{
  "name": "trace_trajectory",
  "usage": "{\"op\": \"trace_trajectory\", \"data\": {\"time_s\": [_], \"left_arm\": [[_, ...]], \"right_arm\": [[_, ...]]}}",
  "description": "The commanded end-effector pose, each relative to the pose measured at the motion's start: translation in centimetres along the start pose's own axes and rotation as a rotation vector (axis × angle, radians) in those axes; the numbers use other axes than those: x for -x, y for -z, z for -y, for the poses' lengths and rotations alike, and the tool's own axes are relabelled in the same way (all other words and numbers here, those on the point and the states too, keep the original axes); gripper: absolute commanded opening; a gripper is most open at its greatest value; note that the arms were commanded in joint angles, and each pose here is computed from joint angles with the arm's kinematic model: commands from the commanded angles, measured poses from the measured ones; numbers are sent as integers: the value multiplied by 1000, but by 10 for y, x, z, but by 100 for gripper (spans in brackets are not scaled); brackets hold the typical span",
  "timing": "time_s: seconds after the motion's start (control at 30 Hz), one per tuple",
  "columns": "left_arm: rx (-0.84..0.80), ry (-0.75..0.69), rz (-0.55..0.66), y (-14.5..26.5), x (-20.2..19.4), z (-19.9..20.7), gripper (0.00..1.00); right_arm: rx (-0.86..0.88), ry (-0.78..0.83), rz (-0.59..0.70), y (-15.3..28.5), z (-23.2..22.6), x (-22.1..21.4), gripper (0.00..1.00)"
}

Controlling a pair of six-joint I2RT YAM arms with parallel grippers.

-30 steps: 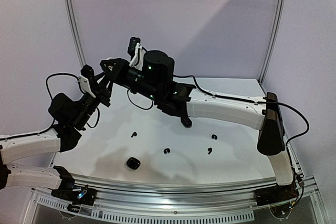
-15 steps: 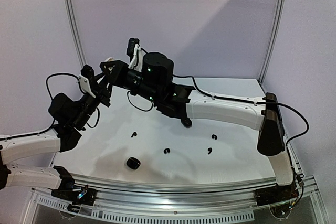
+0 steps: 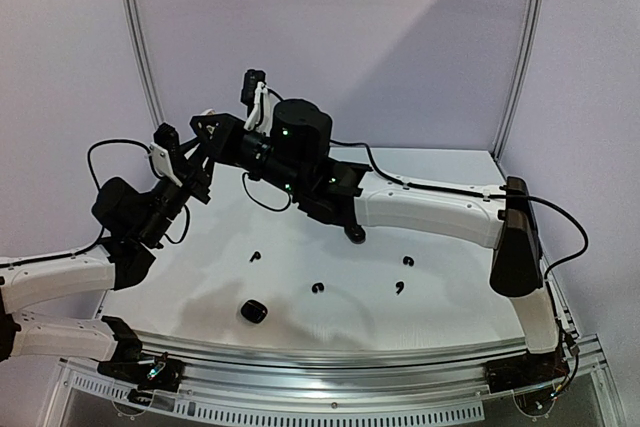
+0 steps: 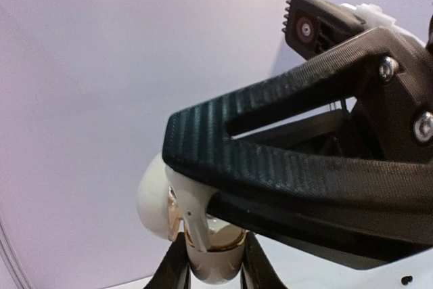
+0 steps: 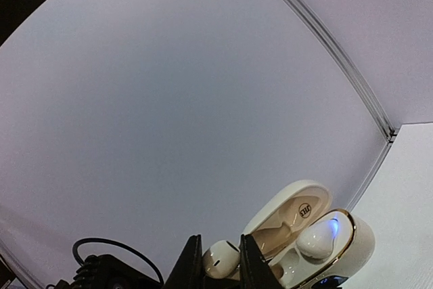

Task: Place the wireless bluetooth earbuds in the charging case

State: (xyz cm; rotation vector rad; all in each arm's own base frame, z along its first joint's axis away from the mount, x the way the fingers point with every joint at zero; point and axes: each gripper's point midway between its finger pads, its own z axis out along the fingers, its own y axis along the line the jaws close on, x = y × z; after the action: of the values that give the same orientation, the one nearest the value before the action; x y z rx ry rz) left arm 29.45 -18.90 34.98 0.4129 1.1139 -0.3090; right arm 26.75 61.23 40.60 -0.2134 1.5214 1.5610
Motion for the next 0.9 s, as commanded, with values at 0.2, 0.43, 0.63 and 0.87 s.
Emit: {"op": "trace_trajectory", "data": {"time_s": [0.2,0.43,0.63,0.87], "left_arm": [[-6,0,22,1,8,2,0],[-10,-4,50,0,15,3,0],[-12,-6,56,0,18,3,0],[-8,-8,64,1,20,2,0]], "right_arm": [[22,27,71,10,-24,32,0],[9,6,51,8,-16,22,0],[6,-6,35,6,-12,16,0],[-12,-12,33,7,-5,12,0]]}}
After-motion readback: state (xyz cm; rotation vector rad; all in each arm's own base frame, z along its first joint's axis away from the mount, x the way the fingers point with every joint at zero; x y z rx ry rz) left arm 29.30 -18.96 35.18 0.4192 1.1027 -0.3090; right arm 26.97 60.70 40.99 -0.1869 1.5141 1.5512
